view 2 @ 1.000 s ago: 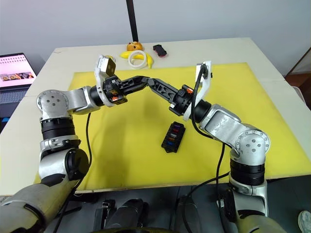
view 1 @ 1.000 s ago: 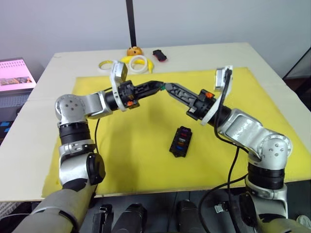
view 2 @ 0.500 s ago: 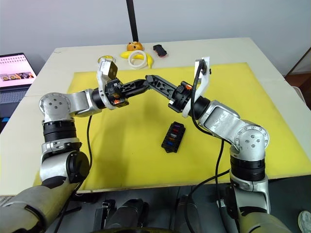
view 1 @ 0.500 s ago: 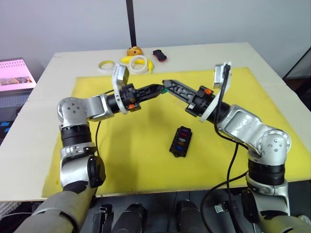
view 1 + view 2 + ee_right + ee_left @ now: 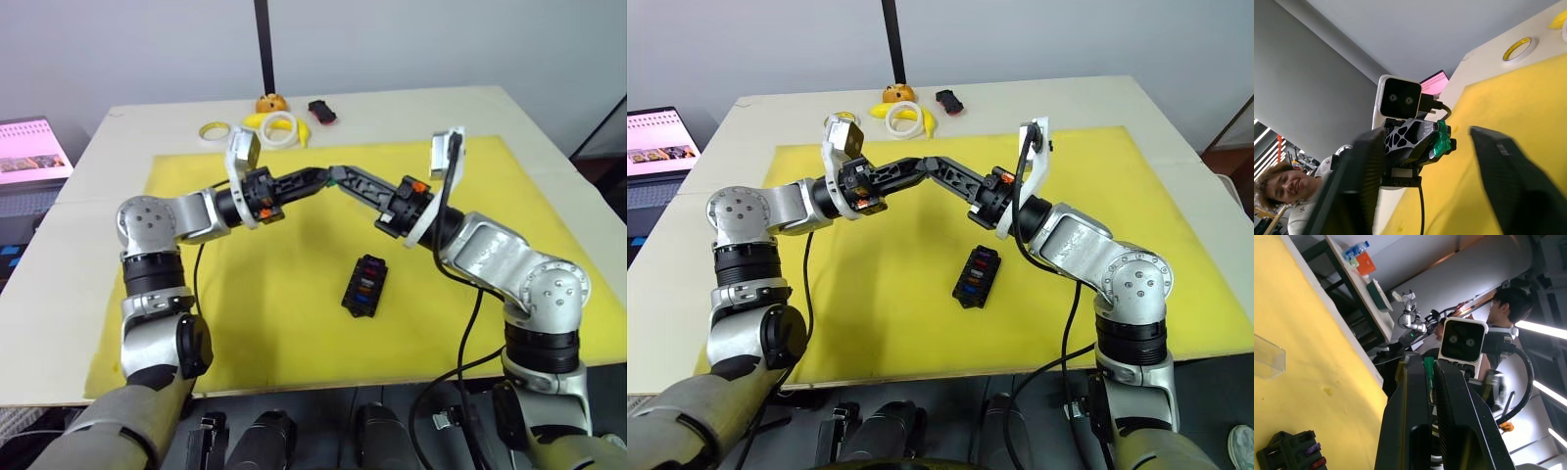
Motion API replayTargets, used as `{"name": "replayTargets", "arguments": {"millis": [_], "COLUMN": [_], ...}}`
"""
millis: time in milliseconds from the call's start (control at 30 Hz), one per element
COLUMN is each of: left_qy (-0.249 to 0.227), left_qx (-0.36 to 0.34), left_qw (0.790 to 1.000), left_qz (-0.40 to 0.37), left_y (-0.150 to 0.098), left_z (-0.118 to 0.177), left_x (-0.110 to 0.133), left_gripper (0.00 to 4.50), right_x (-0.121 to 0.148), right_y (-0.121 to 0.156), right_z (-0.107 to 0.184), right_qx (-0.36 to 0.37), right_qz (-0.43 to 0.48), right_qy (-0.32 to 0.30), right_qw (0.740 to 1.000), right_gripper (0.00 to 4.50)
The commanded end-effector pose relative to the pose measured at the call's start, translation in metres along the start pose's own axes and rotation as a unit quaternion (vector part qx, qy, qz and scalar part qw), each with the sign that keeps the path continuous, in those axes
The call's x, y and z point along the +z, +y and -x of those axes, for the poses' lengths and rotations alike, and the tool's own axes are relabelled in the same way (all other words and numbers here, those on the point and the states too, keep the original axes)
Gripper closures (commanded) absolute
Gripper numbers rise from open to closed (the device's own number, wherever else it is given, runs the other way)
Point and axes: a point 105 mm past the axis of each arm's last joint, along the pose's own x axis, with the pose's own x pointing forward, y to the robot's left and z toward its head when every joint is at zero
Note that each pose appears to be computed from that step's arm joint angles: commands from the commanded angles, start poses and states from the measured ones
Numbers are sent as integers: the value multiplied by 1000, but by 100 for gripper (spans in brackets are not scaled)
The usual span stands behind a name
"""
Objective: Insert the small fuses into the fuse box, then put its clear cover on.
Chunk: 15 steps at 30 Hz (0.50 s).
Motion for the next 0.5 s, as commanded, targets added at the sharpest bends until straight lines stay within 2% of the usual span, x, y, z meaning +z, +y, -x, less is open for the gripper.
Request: {"name": "replayTargets", "arguments": {"millis": [33,433,500], "left_qy": [-4,-1,-1], "left_qx": [-22,-26,-26], "left_qw": [1000,1000,1000], "left_qz": [-17,-16,-15], "left_y": [-12,-13,-13], "left_z": [-4,-8,-8], "left_x": [7,5,5], "left_gripper": [450,450,450], "right_x": [2,5,5], "right_y": [11,9,9], "right_z": [0,0,0], "right_qx": [19,15,15], "right_qz": [17,21,22], "right_qy": [1,-1,0], "right_qw": [1000,1000,1000], "right_gripper": [250,250,301]}}
